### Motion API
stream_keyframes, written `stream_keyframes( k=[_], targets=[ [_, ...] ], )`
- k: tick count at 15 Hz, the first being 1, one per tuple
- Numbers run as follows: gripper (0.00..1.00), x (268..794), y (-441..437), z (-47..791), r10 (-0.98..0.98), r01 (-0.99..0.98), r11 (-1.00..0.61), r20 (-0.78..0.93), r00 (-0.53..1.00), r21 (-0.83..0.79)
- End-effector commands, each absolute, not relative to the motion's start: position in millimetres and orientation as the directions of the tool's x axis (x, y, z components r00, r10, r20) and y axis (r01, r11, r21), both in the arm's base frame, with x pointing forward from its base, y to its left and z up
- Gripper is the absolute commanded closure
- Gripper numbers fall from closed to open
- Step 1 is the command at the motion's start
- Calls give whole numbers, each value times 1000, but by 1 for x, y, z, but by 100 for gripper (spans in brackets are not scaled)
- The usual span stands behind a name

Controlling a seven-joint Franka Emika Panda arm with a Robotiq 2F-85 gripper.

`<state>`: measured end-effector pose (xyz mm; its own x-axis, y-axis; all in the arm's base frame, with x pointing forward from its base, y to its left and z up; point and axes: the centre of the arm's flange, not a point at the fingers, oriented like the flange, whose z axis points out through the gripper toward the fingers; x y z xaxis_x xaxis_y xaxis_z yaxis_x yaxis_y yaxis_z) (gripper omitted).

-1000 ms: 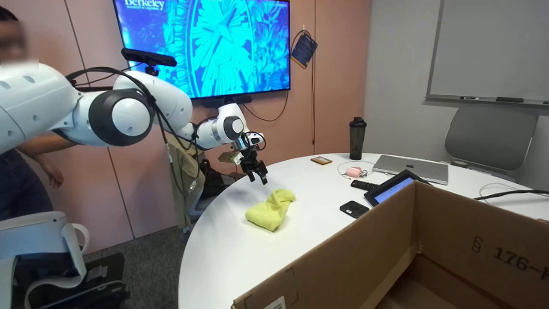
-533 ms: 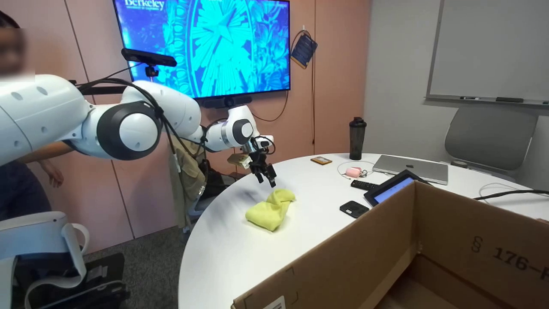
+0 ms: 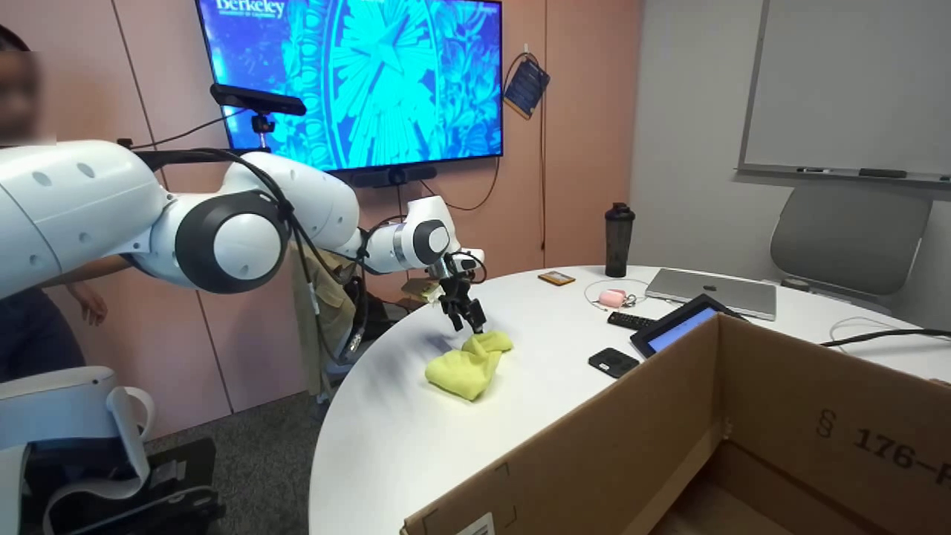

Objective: Place the green marker on the yellow towel, fold the yellow towel and place it inside the brown box

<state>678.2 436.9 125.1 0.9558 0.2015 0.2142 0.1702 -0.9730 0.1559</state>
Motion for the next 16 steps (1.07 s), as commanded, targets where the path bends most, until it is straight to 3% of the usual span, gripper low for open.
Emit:
stream_keyframes(
  k=[1, 9, 10, 12, 16],
  targets=[
    [0, 716, 449, 118, 186, 161, -979, 226, 956, 123],
    [0, 726, 428, 97, 151, 123, -983, 214, 965, 136],
    [25, 726, 425, 93, 147, 120, -983, 205, 968, 135],
    [32, 726, 420, 87, 136, 110, -985, 195, 971, 135],
    [63, 726, 411, 90, 119, 96, -987, 184, 976, 128]
  ],
)
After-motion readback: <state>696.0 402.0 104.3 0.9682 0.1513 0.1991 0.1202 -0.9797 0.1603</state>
